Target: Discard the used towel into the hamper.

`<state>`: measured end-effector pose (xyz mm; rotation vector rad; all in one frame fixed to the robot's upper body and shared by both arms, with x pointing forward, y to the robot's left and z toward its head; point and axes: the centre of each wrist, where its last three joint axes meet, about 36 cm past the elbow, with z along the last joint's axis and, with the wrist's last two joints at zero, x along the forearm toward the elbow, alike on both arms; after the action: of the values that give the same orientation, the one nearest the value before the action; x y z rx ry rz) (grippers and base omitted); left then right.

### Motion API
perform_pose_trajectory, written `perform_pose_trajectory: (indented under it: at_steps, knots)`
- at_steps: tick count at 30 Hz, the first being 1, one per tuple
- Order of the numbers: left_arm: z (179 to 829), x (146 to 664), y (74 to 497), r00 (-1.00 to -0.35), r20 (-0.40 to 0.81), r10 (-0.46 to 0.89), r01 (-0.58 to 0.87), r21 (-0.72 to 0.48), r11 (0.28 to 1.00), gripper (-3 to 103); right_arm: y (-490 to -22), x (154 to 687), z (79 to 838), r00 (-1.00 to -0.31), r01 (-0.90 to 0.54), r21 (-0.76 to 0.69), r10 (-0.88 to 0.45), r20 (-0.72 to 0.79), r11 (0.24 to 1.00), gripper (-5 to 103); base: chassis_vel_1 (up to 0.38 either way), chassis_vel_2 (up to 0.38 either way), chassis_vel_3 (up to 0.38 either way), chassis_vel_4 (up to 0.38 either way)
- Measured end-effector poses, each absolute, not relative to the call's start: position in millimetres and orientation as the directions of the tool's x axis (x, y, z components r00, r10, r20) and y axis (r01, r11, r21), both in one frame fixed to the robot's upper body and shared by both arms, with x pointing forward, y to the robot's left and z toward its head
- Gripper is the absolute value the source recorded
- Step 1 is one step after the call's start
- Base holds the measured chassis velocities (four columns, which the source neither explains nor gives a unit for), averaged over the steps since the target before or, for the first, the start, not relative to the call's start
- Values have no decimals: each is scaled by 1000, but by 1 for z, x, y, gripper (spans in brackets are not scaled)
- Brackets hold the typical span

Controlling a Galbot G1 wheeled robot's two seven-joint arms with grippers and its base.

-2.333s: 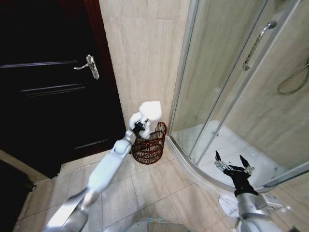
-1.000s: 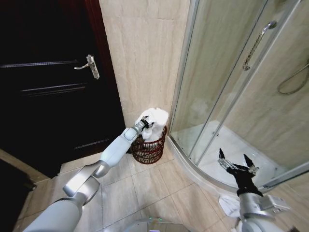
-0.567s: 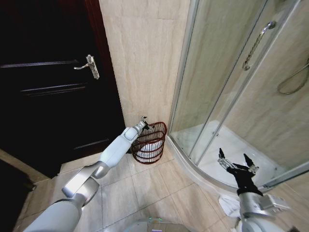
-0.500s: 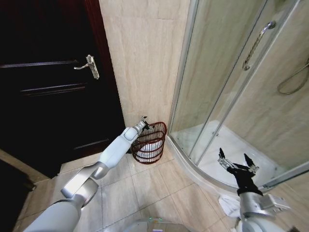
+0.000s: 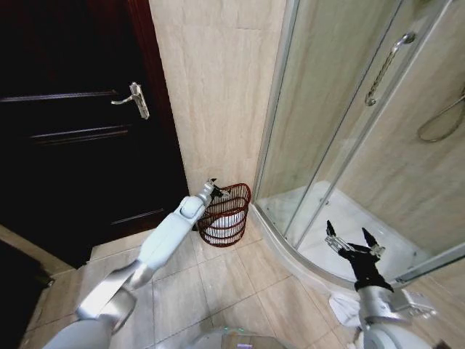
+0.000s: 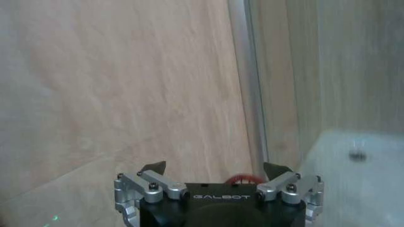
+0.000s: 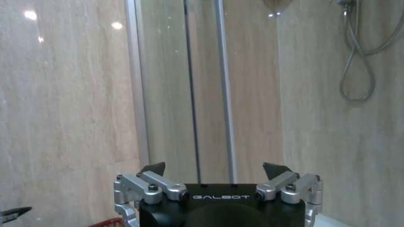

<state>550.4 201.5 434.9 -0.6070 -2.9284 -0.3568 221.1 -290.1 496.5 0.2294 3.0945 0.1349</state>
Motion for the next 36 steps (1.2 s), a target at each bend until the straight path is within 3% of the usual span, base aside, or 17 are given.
perform_pose_trajectory:
  at_steps: [5,13,20,30,36]
  knots:
    - [440,496,210,-932,114,343,357,139,924,100,-289,226,497,-990,132,107,137,-39,985,100,0,0,0,0]
    - [437,387,259,-996,3,84,84,88,993,100,-294,225,494,-990,137,68,138,-22,988,100,0,0,0,0]
    - [434,326,286,-998,-22,-52,-54,76,996,100,-294,221,490,-990,138,52,138,-1,989,100,0,0,0,0]
    - [434,284,307,-995,-45,-87,-91,108,990,100,-294,219,483,-989,145,16,145,12,989,100,0,0,0,0]
    - [444,280,297,-998,-44,-43,-45,36,998,100,-295,220,483,-989,148,10,148,12,989,100,0,0,0,0]
